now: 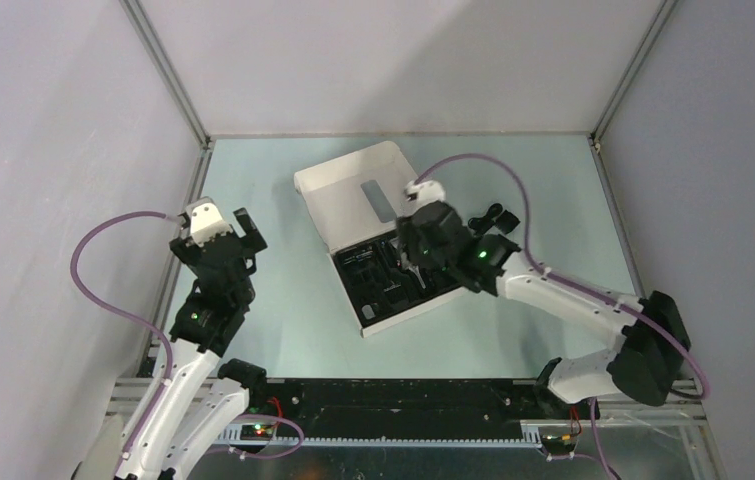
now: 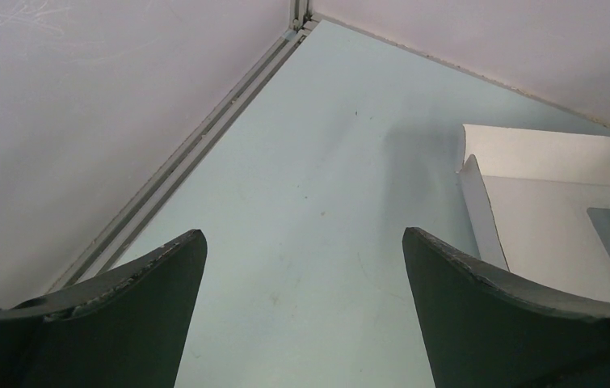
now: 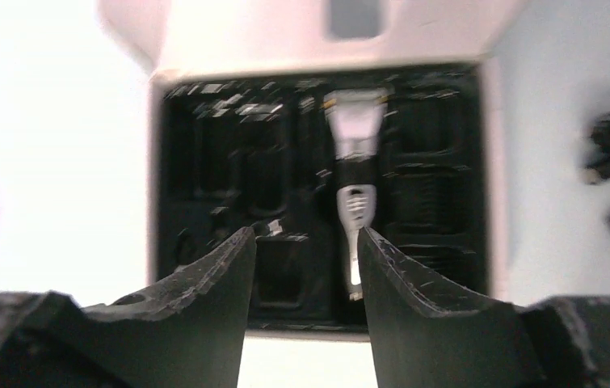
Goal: Sort the hair-cutting tools
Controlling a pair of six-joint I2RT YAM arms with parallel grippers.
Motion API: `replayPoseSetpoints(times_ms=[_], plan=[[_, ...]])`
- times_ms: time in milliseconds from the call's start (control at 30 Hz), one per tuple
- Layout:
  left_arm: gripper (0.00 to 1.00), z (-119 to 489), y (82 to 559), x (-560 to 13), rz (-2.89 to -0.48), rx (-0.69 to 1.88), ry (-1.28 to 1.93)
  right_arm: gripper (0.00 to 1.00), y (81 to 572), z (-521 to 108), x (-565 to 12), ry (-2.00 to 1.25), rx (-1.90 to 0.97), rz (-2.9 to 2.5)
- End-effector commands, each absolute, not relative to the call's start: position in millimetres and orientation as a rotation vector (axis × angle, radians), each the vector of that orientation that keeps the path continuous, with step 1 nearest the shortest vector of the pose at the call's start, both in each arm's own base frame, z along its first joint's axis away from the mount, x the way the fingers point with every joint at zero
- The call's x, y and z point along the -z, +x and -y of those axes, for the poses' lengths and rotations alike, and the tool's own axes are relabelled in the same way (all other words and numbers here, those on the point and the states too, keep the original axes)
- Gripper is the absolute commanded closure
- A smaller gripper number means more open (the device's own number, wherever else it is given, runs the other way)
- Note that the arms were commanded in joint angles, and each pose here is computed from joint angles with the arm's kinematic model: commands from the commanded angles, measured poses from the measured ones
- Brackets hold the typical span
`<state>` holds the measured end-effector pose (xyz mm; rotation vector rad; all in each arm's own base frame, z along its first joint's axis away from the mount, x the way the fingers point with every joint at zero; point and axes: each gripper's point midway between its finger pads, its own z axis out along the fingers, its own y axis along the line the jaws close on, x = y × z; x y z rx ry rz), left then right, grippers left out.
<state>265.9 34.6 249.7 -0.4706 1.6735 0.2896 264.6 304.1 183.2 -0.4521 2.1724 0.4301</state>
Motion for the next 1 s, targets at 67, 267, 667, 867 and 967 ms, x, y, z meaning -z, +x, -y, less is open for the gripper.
replayPoseSetpoints(times_ms=[67, 267, 667, 867, 967], plan=[[0.02, -32.0, 267.4, -260.5, -1.645, -0.258, -0.481, 0.34, 321.0, -208.6, -215.6, -0.079, -0.235, -2.129], [0.02, -31.8, 267.2, -261.7, -1.643, -0.255, -0.481, 0.19, 356.7, -125.0, -219.5, 0.299, -0.201, -2.124], [0.02, -31.2, 269.6, -257.3, -1.659, -0.267, -0.473, 0.28, 404.7, -71.7, -141.7, 0.676, -0.434, -2.295], [0.02, -30.1, 271.8, -255.0, -1.668, -0.27, -0.468, 0.35, 411.7, -67.2, -98.9, 0.785, -0.344, -2.35], [0.02, -30.0, 272.3, -254.1, -1.672, -0.273, -0.466, 0.4, 415.5, -67.4, -80.9, 0.816, -0.329, -2.371]])
